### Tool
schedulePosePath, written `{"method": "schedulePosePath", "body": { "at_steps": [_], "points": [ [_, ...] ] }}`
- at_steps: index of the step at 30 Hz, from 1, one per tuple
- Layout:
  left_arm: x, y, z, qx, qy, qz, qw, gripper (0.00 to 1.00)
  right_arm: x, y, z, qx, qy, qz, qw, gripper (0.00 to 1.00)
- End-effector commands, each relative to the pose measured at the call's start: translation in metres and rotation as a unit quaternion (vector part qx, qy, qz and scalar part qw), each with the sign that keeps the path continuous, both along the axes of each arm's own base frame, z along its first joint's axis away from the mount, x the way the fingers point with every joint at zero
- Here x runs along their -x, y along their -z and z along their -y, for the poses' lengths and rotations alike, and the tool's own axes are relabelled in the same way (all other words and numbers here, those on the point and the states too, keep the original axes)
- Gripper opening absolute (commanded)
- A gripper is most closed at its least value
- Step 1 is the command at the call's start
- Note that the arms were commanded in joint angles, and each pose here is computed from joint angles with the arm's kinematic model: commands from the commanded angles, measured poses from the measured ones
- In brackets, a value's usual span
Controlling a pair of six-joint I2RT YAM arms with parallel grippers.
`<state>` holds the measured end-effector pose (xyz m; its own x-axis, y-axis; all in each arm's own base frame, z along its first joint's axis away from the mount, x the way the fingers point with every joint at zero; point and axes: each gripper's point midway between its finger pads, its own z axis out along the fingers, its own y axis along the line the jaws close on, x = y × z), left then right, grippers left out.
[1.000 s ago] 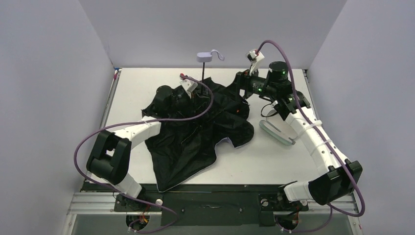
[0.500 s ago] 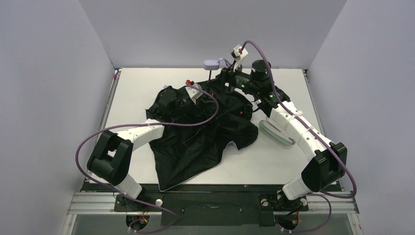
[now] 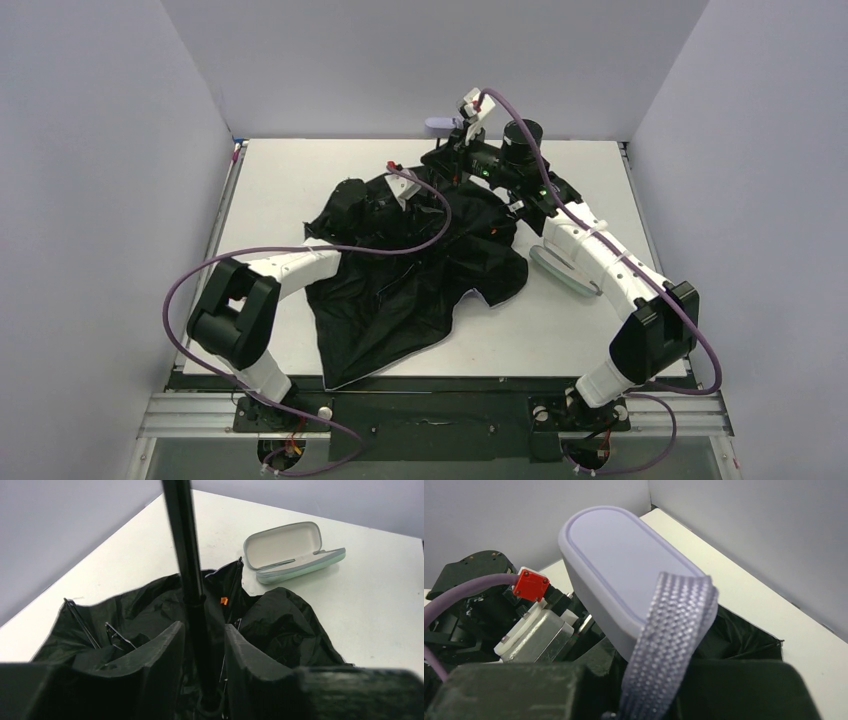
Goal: Open the umbrella
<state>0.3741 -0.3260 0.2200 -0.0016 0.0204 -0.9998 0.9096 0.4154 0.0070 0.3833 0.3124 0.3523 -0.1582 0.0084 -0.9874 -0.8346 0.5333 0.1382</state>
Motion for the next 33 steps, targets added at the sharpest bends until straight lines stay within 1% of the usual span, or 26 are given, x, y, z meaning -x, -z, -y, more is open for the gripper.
{"method": "schedulePosePath", "body": {
  "at_steps": [1,2,4,5,9,12,15,17,21,24,27,33],
  "points": [
    [-0.022,-0.015,-0.014,0.003,-0.050,0.013,0.999,0.43,-0.012,-0.039,0.008,-0.022,0.027,0.074,0.997,0.00],
    [-0.024,-0.008,-0.020,-0.001,-0.058,-0.001,0.998,0.52,-0.012,-0.038,0.008,-0.021,0.027,0.073,0.997,0.00],
    [-0.028,0.001,-0.027,-0.007,-0.066,-0.014,0.998,0.57,-0.012,-0.037,0.007,-0.021,0.025,0.073,0.997,0.00],
    [-0.028,0.003,-0.029,-0.008,-0.064,-0.016,0.998,0.57,-0.012,-0.035,0.006,-0.020,0.024,0.071,0.997,0.00],
    [-0.027,0.013,-0.030,-0.014,-0.049,-0.015,0.999,0.51,-0.012,-0.033,0.005,-0.020,0.022,0.067,0.997,0.00],
    [-0.026,0.009,-0.026,-0.007,-0.042,0.002,0.999,0.48,-0.013,-0.030,0.004,-0.017,0.021,0.062,0.998,0.00],
    [-0.023,0.008,-0.019,-0.011,-0.034,0.020,0.999,0.39,-0.013,-0.029,0.004,-0.016,0.020,0.060,0.998,0.00],
    [-0.024,0.013,-0.017,-0.014,-0.034,0.018,0.999,0.34,-0.013,-0.030,0.003,-0.017,0.020,0.060,0.998,0.00],
    [-0.029,0.032,-0.019,-0.022,-0.051,-0.011,0.998,0.27,-0.013,-0.036,0.002,-0.021,0.018,0.062,0.998,0.00],
    [-0.035,0.053,-0.024,-0.031,-0.085,-0.044,0.995,0.22,-0.014,-0.041,0.001,-0.023,0.017,0.066,0.997,0.00],
    [-0.039,0.074,-0.030,-0.041,-0.111,-0.069,0.991,0.20,-0.015,-0.044,0.001,-0.024,0.016,0.069,0.997,0.00],
    [-0.038,0.106,-0.035,-0.033,-0.150,-0.139,0.978,0.18,-0.022,-0.050,-0.004,-0.029,0.011,0.070,0.997,0.00]
  ]
}}
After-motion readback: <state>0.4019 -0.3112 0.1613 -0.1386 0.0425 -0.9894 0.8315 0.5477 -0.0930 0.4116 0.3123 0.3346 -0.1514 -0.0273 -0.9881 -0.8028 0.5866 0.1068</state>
